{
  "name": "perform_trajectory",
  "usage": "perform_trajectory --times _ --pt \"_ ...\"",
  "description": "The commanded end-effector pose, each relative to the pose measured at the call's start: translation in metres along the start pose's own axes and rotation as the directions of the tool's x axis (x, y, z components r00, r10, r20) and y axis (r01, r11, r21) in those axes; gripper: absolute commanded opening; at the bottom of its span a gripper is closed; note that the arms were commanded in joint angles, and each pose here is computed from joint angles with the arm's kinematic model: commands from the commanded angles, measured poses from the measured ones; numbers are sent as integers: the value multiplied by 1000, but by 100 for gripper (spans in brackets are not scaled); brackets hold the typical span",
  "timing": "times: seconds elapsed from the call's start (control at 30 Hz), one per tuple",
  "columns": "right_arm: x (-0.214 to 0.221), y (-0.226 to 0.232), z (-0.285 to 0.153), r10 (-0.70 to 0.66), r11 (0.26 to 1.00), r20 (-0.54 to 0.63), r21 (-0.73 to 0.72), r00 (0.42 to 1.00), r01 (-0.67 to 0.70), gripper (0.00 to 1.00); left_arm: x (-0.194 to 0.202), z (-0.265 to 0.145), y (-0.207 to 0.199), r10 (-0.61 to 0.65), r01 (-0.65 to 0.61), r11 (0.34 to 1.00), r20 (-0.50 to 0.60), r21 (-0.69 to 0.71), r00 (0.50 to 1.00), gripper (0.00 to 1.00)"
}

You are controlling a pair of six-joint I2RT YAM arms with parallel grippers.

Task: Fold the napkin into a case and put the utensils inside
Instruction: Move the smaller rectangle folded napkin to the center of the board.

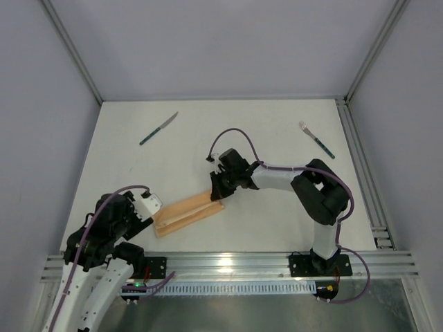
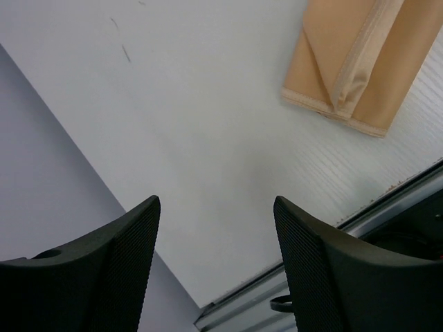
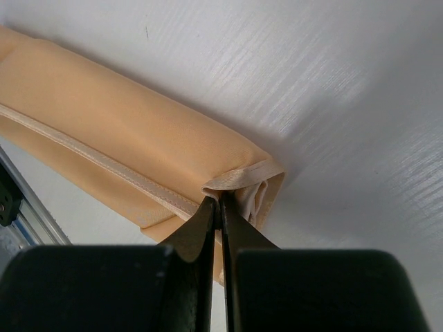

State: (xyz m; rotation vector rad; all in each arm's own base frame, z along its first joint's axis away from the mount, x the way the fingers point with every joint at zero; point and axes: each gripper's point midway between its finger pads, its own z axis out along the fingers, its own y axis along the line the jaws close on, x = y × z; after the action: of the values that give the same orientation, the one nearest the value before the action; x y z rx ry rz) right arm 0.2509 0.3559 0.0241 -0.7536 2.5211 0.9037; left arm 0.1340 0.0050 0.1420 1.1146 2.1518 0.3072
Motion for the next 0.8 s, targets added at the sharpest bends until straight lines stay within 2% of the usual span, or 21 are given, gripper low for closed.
perform_trajectory --times 0.0,0.03,0.1,0.13,0.2,0.23,0.27,0.33,0.37,0.4,0.43,0.47,0.5,0.53,0.57,0.6,0.63,0.67,0.7,0.77 --pt "-1 -2 0 7 999 -6 33 1000 -7 4 -33 -20 16 123 -126 992 89 31 988 68" --pt "1 2 0 2 1000 -6 31 1000 -2 4 -41 -18 14 184 -193 979 113 71 976 68" --pt "4 7 -1 -1 1000 2 13 1000 1 4 -57 -20 20 229 -242 968 161 68 960 68" --pt "2 12 0 0 1000 18 -4 1000 0 4 -72 -21 14 275 -306 945 227 118 934 65" --pt "8 16 -1 15 999 18 -37 1000 -15 4 -86 -27 -1 306 -379 905 324 192 895 64" --pt "5 20 -1 14 998 36 -54 999 -12 4 -104 -35 -21 316 -461 853 460 246 830 67" --pt "6 22 -3 12 998 38 -65 999 -10 4 -115 -43 -31 314 -508 822 540 258 781 70" --pt "4 26 -7 7 996 59 -88 998 -2 4 -134 -47 -42 292 -559 793 656 241 696 80" --pt "1 31 -7 -7 994 76 -109 997 15 4 -147 -49 -51 229 -553 792 715 257 660 77" --pt "2 35 -9 -15 991 69 -134 997 25 4 -142 -30 -62 195 -541 787 712 296 674 73" --pt "1 37 -11 -27 989 74 -141 997 37 4 -151 -17 -55 220 -543 803 725 245 653 68" --pt "1 37 -12 -45 988 78 -144 996 56 4 -150 -4 -58 241 -553 798 714 239 658 67" --pt "2 41 -13 -53 984 72 -167 996 65 4 -132 28 -57 227 -467 838 596 283 770 66" --pt "4 42 -12 -60 981 64 -180 996 71 4 -147 38 -49 230 -444 866 605 230 762 66" --pt "4 44 -12 -73 978 61 -193 995 84 4 -150 41 -66 243 -480 838 610 260 755 66" --pt "6 47 -12 -82 973 51 -211 995 91 4 -147 55 -69 263 -475 835 554 279 789 66" --pt "8 44 -12 -82 976 29 -202 996 86 4 -166 56 -73 251 -474 840 584 265 772 66" --pt "7 40 -12 -90 976 32 -195 995 95 4 -173 61 -76 184 -405 861 555 308 811 65" --pt "12 36 -13 -77 980 8 -185 997 78 4 -172 79 -77 167 -358 871 482 338 860 62" --pt "12 35 -14 -59 980 6 -191 998 60 4 -190 90 -70 101 -269 902 441 338 892 59"
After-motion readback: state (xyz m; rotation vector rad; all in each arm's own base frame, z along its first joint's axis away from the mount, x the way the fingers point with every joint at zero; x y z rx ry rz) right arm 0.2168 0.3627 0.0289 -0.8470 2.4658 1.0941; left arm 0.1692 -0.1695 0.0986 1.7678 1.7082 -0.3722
